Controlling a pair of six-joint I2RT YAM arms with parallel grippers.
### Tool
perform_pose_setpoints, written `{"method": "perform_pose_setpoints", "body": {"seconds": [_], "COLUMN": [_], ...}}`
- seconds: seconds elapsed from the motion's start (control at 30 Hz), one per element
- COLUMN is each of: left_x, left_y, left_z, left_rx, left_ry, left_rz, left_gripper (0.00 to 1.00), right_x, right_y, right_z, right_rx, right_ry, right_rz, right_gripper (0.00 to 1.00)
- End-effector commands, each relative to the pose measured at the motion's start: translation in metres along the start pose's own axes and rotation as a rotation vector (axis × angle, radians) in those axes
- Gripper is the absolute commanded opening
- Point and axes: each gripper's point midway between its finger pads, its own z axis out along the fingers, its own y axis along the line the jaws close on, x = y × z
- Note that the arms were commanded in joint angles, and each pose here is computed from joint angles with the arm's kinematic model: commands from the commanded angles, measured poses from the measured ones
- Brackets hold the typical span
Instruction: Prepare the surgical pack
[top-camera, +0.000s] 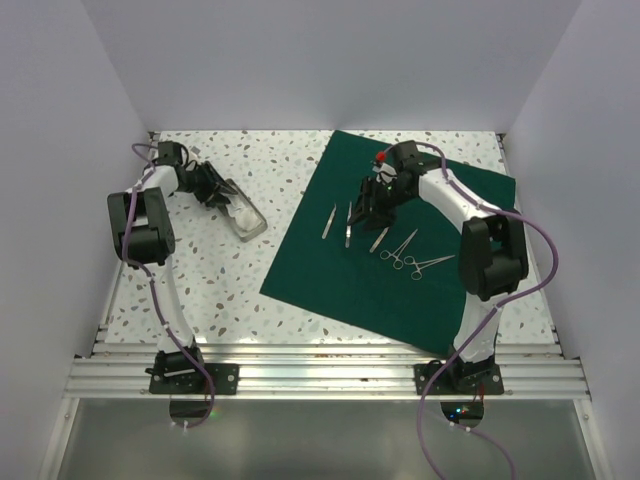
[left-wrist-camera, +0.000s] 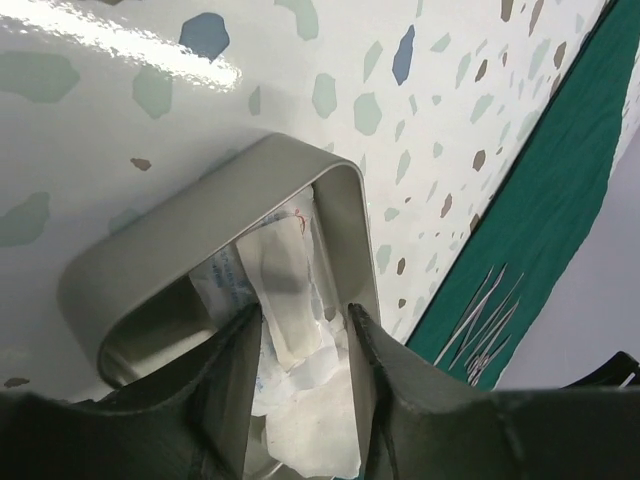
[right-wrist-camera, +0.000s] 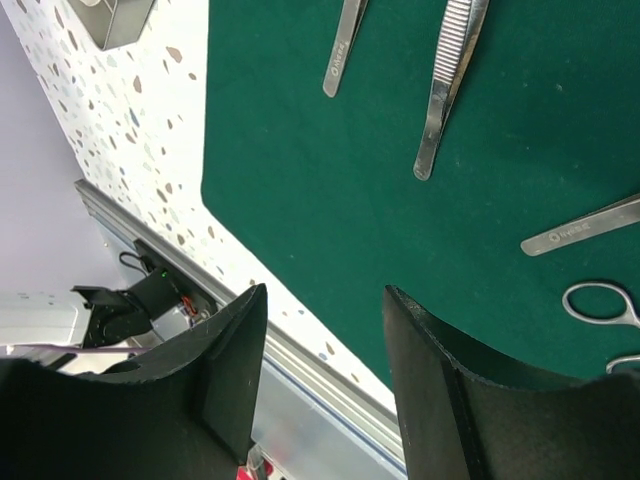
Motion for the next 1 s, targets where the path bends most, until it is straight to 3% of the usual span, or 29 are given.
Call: {"method": "perform_pose_setpoints", "body": {"seconds": [0.0, 0.17, 0.3, 0.53, 0.67, 0.77, 0.97], "left_x": [-0.007, -0.004, -0.004, 0.01, 0.056, 0.097, 0.147], "left_y": [-0.014, -0.022, -0.041, -0.089, -0.12, -0.13, -0.131], "left_z": [-0.022, -0.037, -0.057, -0.082, -0.071, -0.06, -0.059], "left_rx": [-0.016, -0.025, -0.012, 0.027, 0.047, 0.056, 0.128], "left_ry": [-0.044, -0.063, -0.103, -0.138, -0.085, -0.024, 0.054], "left_rz": [0.052, 0.075, 0.117, 0.266, 0.429, 0.54, 0.599], "left_gripper": [0.45, 0.49, 0.52, 0.54, 0.56, 0.57, 0.59], "right_x": [0.001, -0.002, -0.007, -0.003, 0.011, -0.004, -0.031], "right_y": [0.0, -0.001, -0.021, -0.101, -0.137, -0.129, -0.106], "right_z": [0.001, 0.001, -0.009, -0.056, -0.072, -0.065, -0.037], "right_rx": [-0.001, 0.008, 0.122, 0.395, 0.529, 0.489, 0.497], "right_ry": [0.007, -0.002, -0.046, -0.201, -0.226, -0.239, -0.234], "right_rz": [0.009, 0.035, 0.109, 0.404, 0.472, 0.391, 0.304], "right_gripper": [0.54, 0.54, 0.54, 0.52, 0.5, 0.5, 0.51]}}
